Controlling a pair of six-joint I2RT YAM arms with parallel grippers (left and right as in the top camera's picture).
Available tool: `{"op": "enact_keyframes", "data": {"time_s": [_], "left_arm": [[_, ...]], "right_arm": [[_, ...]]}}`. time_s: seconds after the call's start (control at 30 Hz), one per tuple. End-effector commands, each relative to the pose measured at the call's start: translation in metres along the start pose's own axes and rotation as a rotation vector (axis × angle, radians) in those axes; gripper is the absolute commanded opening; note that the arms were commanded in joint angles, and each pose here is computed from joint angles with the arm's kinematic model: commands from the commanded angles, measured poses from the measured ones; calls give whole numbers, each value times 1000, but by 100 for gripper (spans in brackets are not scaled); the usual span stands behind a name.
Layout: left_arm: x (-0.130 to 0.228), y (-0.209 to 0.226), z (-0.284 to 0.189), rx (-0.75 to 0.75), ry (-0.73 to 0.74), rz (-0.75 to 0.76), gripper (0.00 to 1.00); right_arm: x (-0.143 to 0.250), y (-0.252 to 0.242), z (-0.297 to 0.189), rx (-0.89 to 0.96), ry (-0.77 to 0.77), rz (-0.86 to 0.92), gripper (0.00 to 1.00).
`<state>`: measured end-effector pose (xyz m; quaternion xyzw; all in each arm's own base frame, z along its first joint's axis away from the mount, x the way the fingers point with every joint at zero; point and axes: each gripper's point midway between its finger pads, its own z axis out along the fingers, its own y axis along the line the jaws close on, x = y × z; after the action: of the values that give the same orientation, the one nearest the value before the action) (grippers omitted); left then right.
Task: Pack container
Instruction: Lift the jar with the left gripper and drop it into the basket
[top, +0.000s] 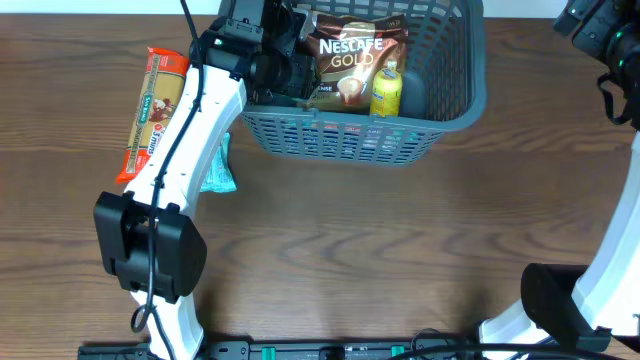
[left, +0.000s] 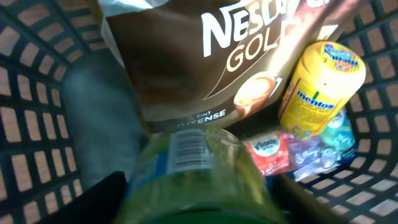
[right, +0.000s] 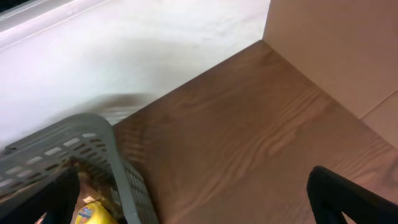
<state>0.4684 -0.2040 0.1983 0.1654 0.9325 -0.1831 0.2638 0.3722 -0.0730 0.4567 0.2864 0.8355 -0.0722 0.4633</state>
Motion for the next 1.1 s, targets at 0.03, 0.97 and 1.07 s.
{"op": "enact_keyframes", "data": {"time_s": [0.03, 0.97, 1.07], "left_arm": [[-7, -3, -3, 5, -20, 21, 99], [-15, 120, -260, -545, -395, -511, 99], [25, 149, -273, -611, -314, -662, 99]], "right_arm": [[-1, -4, 1, 16, -3, 16, 99], [-1, -4, 1, 16, -3, 16, 99], [-1, -4, 1, 16, -3, 16, 99]]}}
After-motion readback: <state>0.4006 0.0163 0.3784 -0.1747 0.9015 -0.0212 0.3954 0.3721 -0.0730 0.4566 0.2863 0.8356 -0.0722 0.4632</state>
